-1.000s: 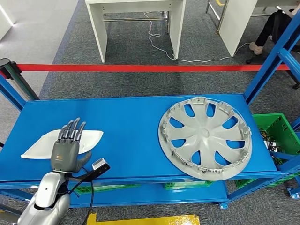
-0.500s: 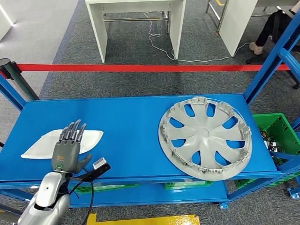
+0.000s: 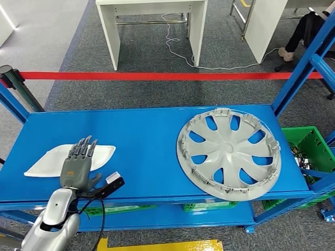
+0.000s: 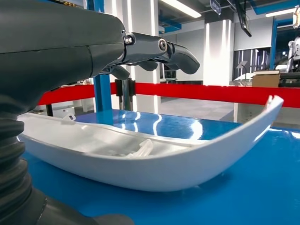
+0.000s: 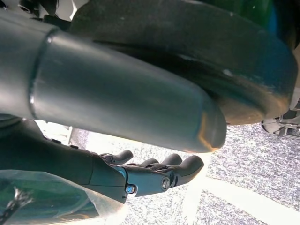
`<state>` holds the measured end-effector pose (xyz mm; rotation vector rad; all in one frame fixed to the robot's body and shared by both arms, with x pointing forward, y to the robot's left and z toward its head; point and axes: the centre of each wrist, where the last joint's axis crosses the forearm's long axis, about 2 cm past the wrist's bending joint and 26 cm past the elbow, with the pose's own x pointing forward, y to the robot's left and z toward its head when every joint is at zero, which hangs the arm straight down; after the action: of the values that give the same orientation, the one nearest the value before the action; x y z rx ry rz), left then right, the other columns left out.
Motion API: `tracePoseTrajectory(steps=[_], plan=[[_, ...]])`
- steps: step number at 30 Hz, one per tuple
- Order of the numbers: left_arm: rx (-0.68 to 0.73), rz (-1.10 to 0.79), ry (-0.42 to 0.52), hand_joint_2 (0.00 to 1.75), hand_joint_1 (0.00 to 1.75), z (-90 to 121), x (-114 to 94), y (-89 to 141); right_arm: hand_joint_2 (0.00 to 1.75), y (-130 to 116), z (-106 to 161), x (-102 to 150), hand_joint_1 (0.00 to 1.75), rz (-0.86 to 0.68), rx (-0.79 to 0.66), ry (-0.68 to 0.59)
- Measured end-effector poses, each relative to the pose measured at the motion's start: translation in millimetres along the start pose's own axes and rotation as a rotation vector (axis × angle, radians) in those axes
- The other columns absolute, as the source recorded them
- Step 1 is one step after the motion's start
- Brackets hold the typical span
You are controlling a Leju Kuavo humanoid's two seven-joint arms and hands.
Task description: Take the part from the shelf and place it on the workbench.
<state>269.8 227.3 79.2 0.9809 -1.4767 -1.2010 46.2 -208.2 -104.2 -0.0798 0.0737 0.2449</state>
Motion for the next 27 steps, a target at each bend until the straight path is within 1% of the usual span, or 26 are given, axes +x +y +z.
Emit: tracePoseTrajectory(steps=[5,8,12,18,27], plan=[[0.003,-0.003,0.003,1.75,0.00,-0.3,-0.3,-0.1,0.00,0.1,0.0,-0.1,0.00,0.000,-0.001,0.000],[0.028,-0.015,0.025,1.75,0.02,0.1,-1.5,0.2,0.00,0.1,-0.1,-0.3,0.00,0.002,-0.003,0.001],[0.044,-0.027,0.059,1.75,1.75,3.4,-5.5,-1.1,0.00,0.3,-0.1,-0.9,0.00,0.008,-0.009,0.001],[0.033,-0.028,0.102,1.75,1.75,11.1,-9.5,-5.9,0.00,0.5,-0.3,-1.8,0.00,0.015,-0.014,0.002],[0.035,-0.051,0.137,1.75,1.75,14.1,-10.1,-7.9,0.00,0.0,-0.5,-2.2,0.00,0.010,-0.018,0.004]])
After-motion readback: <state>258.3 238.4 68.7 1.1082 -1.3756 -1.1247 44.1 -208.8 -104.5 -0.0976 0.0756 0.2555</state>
